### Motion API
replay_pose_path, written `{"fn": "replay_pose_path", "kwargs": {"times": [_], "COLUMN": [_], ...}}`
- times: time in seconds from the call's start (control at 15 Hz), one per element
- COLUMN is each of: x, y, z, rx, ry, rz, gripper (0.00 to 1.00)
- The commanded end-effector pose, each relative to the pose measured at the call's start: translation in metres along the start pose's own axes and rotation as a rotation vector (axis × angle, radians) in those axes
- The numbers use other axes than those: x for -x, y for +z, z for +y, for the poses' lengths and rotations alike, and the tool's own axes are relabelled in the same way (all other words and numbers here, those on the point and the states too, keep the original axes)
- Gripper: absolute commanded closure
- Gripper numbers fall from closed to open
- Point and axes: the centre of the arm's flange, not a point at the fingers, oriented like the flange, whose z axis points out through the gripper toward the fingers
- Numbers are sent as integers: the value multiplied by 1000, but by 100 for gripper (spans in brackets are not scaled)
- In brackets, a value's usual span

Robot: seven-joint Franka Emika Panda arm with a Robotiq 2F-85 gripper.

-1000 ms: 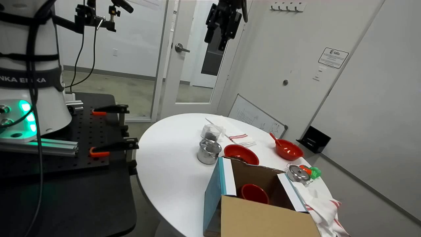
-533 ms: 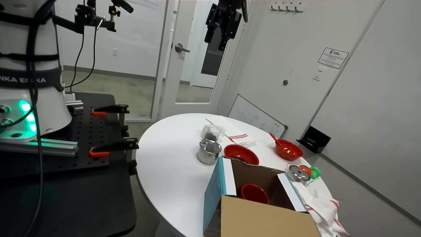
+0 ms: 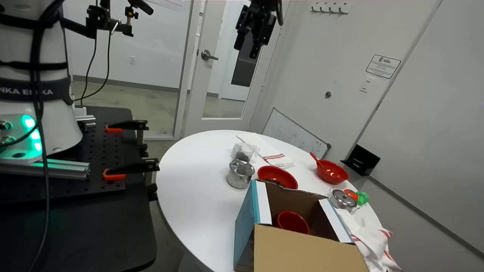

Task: Uncover the pot and put the lid on the table

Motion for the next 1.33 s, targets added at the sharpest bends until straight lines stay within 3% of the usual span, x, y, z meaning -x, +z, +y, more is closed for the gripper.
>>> {"fn": "replay_pose_path", "kwargs": {"times": [0.0, 0.27, 0.87, 1.2, 1.27], "x": [-21, -42, -101, -111, -99], "y": [8, 26, 111, 127, 126], "z": [-18, -37, -29, -13, -17], "rx": [-1, 42, 103, 65, 82], "ry": [49, 122, 143, 201, 179], "rz": [-9, 33, -36, -81, -69], "gripper": [0, 0, 0, 0, 0]}}
